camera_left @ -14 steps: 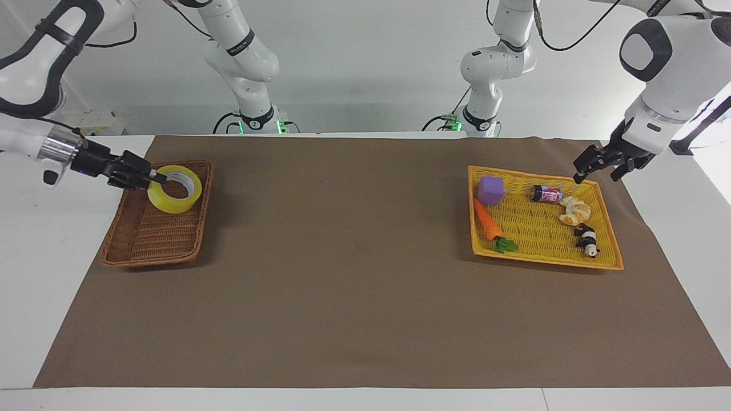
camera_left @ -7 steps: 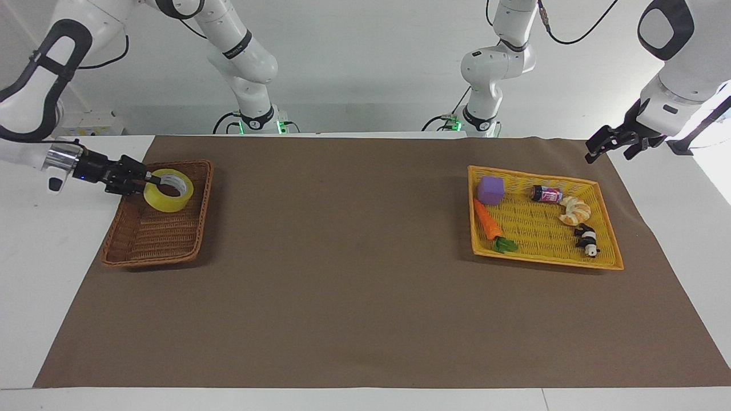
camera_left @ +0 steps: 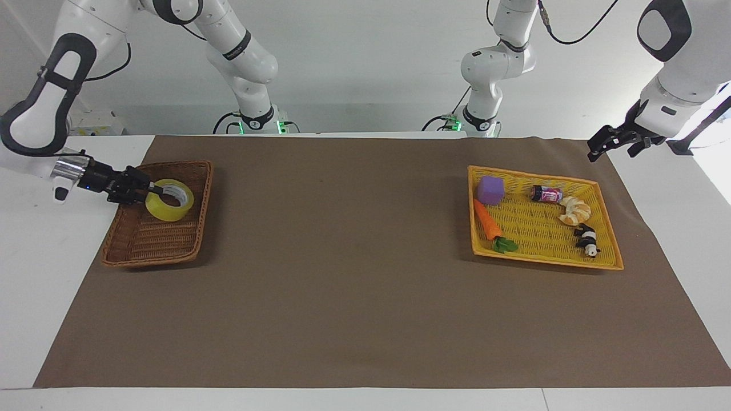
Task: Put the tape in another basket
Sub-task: 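Lower the tape into the basket and open the right gripper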
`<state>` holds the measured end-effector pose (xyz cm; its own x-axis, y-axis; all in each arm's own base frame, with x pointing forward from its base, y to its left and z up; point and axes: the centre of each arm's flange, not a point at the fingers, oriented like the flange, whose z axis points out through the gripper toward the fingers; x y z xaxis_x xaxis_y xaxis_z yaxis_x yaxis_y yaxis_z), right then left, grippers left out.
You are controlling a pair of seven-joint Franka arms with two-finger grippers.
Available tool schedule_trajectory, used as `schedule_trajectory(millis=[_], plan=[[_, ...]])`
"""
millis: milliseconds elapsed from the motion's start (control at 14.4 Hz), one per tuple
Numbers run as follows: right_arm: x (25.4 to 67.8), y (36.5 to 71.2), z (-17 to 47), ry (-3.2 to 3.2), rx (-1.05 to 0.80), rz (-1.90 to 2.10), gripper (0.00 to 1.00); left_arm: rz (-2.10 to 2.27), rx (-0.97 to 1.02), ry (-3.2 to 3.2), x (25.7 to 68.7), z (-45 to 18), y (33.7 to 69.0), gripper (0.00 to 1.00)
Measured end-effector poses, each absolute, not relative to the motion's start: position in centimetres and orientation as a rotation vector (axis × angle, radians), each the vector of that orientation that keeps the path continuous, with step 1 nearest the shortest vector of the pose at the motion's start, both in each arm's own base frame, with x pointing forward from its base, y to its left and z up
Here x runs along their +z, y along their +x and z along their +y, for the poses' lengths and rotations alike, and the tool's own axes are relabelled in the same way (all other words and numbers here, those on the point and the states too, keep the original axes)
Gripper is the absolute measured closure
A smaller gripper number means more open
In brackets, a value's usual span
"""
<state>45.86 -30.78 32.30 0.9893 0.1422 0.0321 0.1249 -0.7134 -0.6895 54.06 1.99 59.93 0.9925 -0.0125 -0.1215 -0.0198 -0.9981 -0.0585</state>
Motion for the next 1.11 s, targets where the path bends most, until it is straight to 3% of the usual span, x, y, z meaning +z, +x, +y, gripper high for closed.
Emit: schedule_trajectory(millis=[347,485,693,1109], plan=[[32.3,45.8,-30.8,-2.383,0.031,-0.204,0.47,0.052,0.201,-3.074,59.1,1.1,54.1,0.0],[32.2,45.9,-31.0,-2.425,0.049,-0.23,0.33,0.061,0.2,-3.073,59.1,0.8,54.1,0.0],[33.3,47.1,-31.0,-2.493,0.035,-0.279,0.01,0.056,0.2,-3.074,59.2,0.9,54.1,0.0],[45.3,52.3,-23.5,-2.763,0.05,-0.359,0.0,0.054,0.2,-3.074,59.2,1.0,54.1,0.0]])
